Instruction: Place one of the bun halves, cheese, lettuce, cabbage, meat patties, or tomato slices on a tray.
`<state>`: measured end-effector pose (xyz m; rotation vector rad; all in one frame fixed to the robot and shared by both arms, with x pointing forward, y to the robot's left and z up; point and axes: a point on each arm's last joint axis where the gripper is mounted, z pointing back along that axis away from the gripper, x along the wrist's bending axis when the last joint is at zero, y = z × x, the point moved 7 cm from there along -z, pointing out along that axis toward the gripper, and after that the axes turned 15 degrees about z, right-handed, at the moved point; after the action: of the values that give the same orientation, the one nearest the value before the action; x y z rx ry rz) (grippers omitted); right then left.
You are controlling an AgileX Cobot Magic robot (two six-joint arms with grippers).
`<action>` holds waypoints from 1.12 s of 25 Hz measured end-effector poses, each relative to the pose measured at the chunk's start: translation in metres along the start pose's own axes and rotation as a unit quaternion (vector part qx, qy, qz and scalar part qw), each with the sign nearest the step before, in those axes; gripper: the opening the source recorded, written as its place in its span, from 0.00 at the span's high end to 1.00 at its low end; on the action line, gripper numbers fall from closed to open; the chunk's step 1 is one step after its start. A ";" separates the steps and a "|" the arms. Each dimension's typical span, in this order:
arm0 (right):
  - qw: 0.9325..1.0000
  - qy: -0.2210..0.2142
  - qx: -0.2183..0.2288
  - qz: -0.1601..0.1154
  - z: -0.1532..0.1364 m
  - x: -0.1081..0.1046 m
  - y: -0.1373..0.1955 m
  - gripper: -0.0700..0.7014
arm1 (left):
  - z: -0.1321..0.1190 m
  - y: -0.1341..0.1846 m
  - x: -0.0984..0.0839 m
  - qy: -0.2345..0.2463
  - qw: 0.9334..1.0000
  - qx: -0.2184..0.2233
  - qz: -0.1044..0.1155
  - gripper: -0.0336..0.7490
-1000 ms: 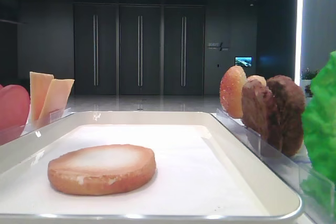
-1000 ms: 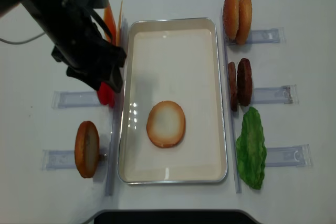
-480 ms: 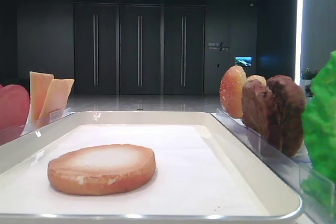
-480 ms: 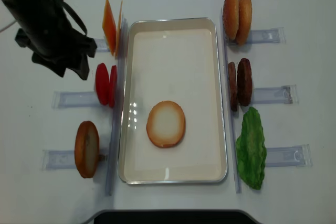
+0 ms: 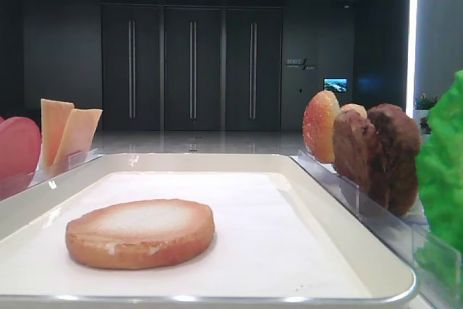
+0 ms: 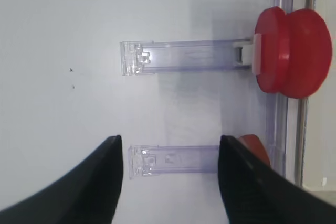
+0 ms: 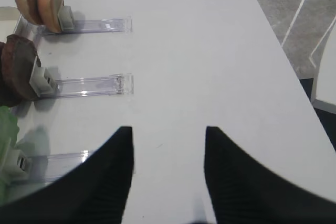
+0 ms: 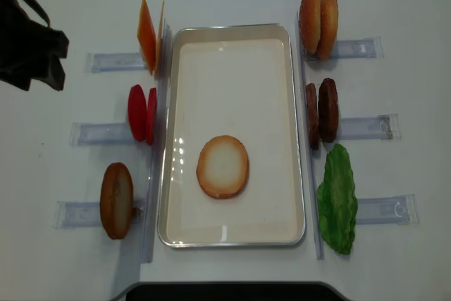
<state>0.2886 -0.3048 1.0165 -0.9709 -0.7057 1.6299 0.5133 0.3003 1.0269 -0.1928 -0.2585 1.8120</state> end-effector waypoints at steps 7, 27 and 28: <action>1.000 0.000 0.000 0.000 0.000 0.000 0.000 0.51 | 0.019 0.071 0.022 0.013 1.000 -0.026 0.004 0.40; 1.000 0.000 0.000 0.000 0.000 0.000 0.000 0.51 | 0.040 0.221 0.065 0.114 0.938 -0.327 0.009 0.40; 1.000 0.000 0.000 0.000 0.000 0.000 0.000 0.51 | 0.040 0.220 0.065 0.115 0.937 -0.328 0.009 0.40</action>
<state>0.2886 -0.3048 1.0165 -0.9709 -0.7057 1.6299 0.2815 0.3069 1.0049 -0.8724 -0.6918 1.6443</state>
